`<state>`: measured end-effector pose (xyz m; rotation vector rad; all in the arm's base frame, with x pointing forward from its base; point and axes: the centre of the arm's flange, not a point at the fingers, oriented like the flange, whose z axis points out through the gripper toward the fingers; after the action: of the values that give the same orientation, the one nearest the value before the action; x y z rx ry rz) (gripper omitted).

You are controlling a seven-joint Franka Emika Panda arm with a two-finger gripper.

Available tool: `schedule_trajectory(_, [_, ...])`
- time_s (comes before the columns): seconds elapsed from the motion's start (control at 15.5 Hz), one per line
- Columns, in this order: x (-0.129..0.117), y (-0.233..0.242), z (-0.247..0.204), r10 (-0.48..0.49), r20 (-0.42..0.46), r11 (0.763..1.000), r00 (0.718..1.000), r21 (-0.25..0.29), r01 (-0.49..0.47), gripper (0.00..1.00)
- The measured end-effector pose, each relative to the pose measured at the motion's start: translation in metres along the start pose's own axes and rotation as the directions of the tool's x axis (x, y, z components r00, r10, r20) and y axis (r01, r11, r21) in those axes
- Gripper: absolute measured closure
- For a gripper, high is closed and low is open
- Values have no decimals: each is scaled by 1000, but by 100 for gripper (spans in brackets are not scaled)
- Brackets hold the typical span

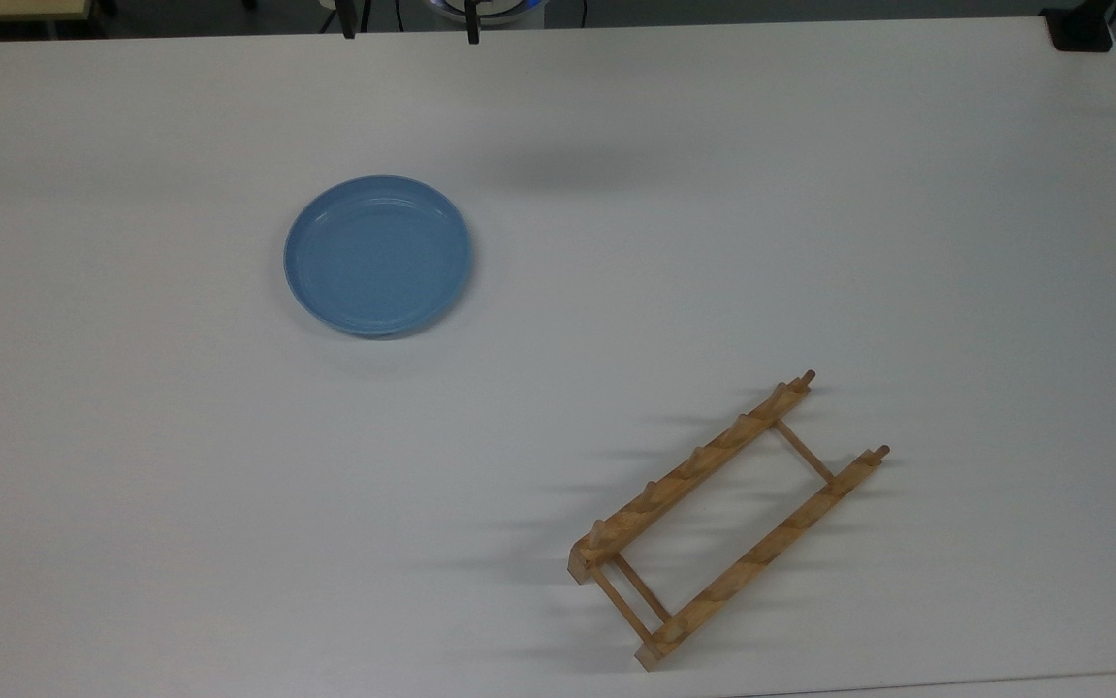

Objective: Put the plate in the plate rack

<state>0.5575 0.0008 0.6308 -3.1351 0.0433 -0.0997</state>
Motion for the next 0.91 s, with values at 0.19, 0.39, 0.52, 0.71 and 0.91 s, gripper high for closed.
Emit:
schedule_trajectory(0.19, [0,1,0,2,0,1000,1000,0,-2,0])
schedule_trajectory(0.39, [0,3,0,5,0,1000,1000,0,-5,0])
schedule_trajectory(0.52, [0,3,0,5,0,1000,1000,0,-5,0])
schedule_trajectory(0.71, [0,3,0,5,0,1000,1000,0,-5,0])
schedule_trajectory(0.91, [0,3,0,1,0,1000,1000,0,-1,0])
